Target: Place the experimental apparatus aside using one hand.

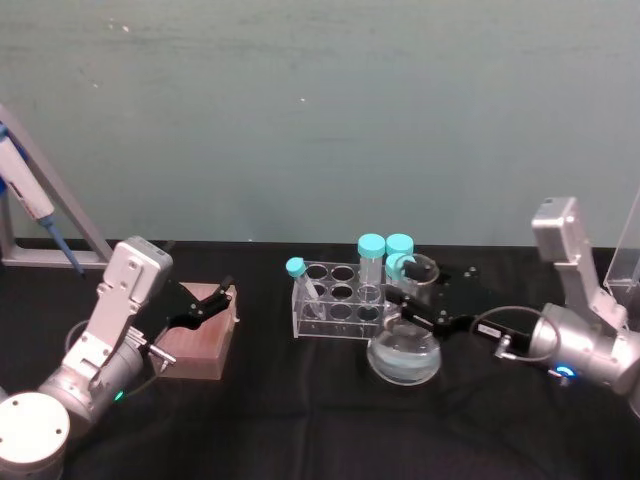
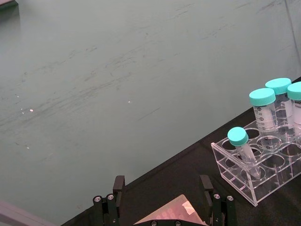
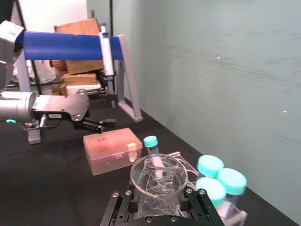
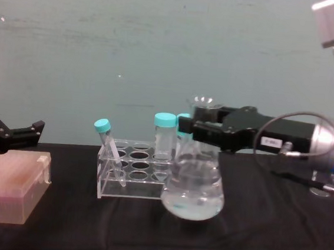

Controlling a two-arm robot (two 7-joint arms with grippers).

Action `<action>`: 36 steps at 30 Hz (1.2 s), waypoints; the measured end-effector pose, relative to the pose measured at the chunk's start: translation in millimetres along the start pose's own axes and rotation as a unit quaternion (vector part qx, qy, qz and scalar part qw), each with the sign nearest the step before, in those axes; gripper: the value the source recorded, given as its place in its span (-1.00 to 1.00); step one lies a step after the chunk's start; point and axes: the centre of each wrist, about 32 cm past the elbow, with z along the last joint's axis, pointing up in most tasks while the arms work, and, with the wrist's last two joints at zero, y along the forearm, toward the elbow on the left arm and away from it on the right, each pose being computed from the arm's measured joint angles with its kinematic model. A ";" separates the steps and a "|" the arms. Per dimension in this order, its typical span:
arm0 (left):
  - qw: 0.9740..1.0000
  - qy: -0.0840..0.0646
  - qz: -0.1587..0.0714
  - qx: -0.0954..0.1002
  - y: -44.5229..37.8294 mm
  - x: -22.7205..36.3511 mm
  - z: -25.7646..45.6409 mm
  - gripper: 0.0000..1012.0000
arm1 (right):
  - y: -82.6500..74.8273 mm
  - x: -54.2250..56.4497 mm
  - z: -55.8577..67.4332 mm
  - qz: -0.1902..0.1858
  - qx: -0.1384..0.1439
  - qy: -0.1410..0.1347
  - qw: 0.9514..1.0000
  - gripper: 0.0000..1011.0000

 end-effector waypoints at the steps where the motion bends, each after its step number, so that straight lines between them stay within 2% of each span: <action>1: 1.000 0.000 0.000 0.000 0.0 0.0 0.0 0.98 | -3.9 -0.6 0.6 -0.006 0.000 0.001 1.000 -0.11; 11: 1.000 0.000 0.000 0.000 0.0 0.0 0.0 0.98 | -28.8 1.3 4.2 -0.068 0.000 0.003 0.998 -0.11; 13: 1.000 0.000 0.000 0.000 0.0 0.0 0.0 0.98 | -37.1 2.8 4.4 -0.095 -0.001 0.001 0.996 -0.11; 16: 1.000 0.000 0.000 0.000 0.0 0.0 0.0 0.98 | -42.9 4.1 4.7 -0.114 -0.003 -0.001 0.994 -0.11; 22: 1.000 0.000 0.000 0.000 0.0 0.0 0.0 0.98 | -56.3 5.0 5.1 -0.161 -0.013 -0.007 0.987 -0.11; 27: 1.000 0.000 0.000 0.000 0.0 0.0 0.0 0.98 | -62.5 3.5 4.7 -0.185 -0.018 -0.008 0.982 -0.11; 28: 1.000 0.000 0.000 0.000 0.0 0.0 0.0 0.98 | -67.1 1.4 2.9 -0.205 -0.017 -0.007 0.979 -0.11; 33: 1.000 0.000 0.000 0.000 0.0 0.0 0.0 0.98 | -72.1 -2.7 -0.7 -0.227 -0.017 -0.005 0.974 -0.11; 36: 1.000 0.000 0.000 0.000 0.0 0.0 0.0 0.98 | -76.4 -6.1 -2.9 -0.248 -0.019 -0.005 0.969 -0.11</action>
